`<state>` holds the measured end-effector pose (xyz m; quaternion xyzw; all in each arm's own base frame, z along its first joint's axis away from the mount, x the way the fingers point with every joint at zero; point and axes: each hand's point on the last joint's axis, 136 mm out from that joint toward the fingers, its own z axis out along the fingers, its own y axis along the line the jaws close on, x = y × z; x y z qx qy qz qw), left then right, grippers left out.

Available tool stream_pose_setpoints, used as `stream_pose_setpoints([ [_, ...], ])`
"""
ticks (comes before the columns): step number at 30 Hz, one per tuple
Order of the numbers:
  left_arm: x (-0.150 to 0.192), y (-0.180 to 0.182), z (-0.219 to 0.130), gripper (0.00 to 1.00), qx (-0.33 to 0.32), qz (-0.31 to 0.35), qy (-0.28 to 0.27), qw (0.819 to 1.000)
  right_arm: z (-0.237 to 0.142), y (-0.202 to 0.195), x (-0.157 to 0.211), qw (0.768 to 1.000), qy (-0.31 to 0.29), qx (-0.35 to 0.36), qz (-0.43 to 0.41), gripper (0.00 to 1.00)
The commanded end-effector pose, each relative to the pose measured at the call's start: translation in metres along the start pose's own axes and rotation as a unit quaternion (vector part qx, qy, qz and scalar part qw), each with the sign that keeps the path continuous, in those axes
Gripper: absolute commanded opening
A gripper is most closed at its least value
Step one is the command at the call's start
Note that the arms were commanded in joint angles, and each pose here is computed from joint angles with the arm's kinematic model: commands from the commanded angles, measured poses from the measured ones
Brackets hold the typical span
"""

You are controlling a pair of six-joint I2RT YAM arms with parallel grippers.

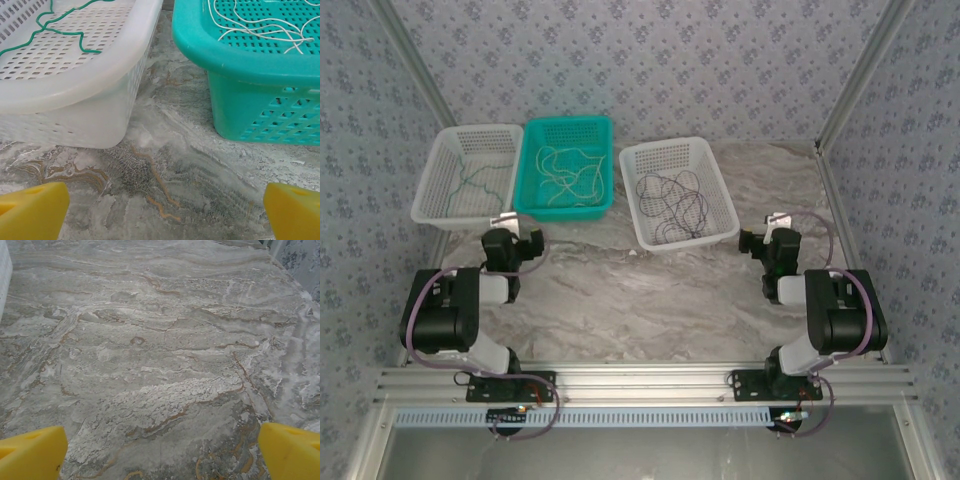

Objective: Untangle the cables

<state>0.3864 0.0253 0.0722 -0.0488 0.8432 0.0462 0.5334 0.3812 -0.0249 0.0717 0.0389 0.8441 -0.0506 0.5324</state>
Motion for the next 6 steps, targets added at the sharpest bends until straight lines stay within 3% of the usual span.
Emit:
stream_pose_setpoints([
  [1, -0.0199, -0.0049, 0.001, 1.0, 0.012, -0.009, -0.029, 0.999, 0.0025, 0.0012, -0.0137, 1.0, -0.016, -0.007, -0.007, 1.0],
  [6, -0.0198, -0.0048, 0.001, 1.0, 0.012, -0.009, -0.028, 0.999, 0.0017, 0.0012, -0.0135, 1.0, -0.017, -0.008, -0.006, 1.0],
])
